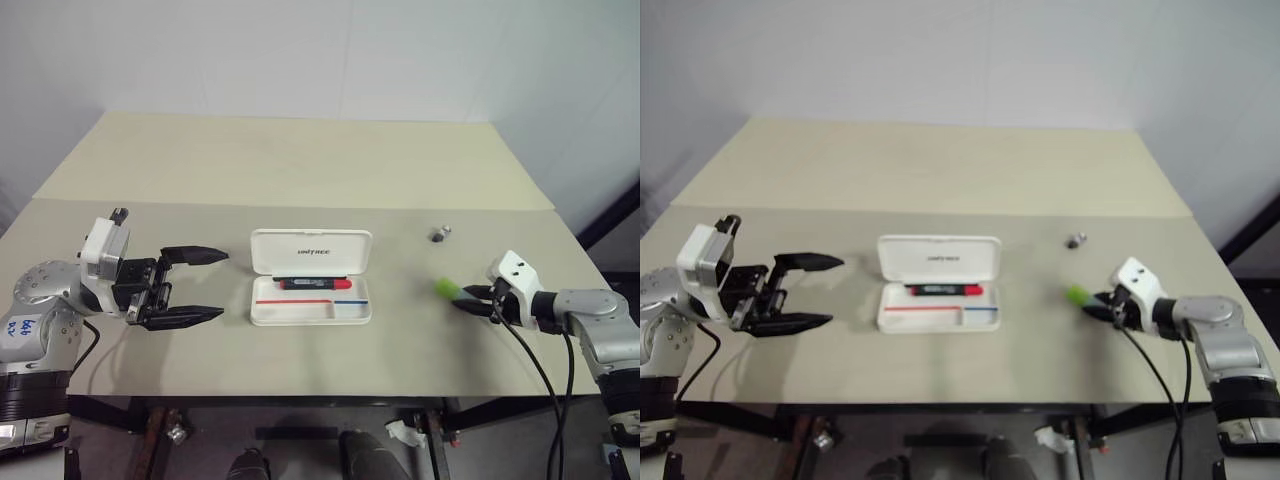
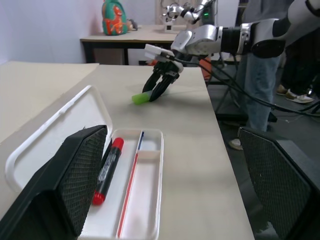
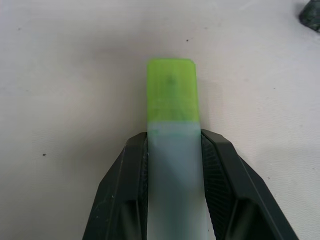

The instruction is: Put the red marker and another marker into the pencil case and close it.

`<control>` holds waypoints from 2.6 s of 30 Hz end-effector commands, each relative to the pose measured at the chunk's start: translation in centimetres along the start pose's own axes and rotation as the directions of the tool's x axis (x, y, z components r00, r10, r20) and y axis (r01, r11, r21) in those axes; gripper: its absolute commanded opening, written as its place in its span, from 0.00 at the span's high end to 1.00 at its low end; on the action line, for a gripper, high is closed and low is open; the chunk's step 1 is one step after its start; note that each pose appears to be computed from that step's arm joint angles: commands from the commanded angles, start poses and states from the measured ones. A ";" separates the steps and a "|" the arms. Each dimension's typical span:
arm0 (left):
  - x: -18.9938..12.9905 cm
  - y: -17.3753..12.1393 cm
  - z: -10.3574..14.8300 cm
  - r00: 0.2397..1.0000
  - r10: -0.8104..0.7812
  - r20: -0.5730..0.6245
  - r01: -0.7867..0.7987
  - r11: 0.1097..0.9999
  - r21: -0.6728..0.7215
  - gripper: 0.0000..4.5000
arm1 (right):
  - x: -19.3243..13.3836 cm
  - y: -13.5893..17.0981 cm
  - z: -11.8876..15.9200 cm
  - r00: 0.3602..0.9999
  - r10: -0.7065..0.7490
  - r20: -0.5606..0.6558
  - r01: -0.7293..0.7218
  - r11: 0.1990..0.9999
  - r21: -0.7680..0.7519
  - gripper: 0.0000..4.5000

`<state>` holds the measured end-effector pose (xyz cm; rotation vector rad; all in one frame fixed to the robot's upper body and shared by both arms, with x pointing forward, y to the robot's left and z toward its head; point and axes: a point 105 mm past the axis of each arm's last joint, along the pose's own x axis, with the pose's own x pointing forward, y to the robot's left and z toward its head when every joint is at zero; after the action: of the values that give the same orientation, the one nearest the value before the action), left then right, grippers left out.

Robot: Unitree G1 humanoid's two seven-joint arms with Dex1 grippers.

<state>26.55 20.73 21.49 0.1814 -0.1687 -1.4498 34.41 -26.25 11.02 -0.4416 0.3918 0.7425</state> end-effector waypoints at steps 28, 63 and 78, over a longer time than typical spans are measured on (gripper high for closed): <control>-6.3 -1.4 -1.0 0.993 0.101 -0.064 -0.101 0.995 0.009 0.00 | 1.4 14.9 17.1 0.852 0.511 0.118 -0.420 0.799 -0.430 0.75; -5.9 -3.6 -0.4 0.988 0.153 -0.009 -0.153 0.988 0.035 0.00 | 10.5 22.3 20.2 0.778 0.627 0.018 -0.486 0.622 -0.614 0.75; -6.5 -4.2 -0.1 0.985 0.169 -0.016 -0.169 0.985 0.035 0.00 | 11.3 22.3 19.9 0.783 0.623 -0.003 -0.502 0.628 -0.595 0.75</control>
<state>22.59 26.68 19.66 0.1781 -0.1604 -1.2353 30.07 4.41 15.67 -0.8084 0.1337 1.5336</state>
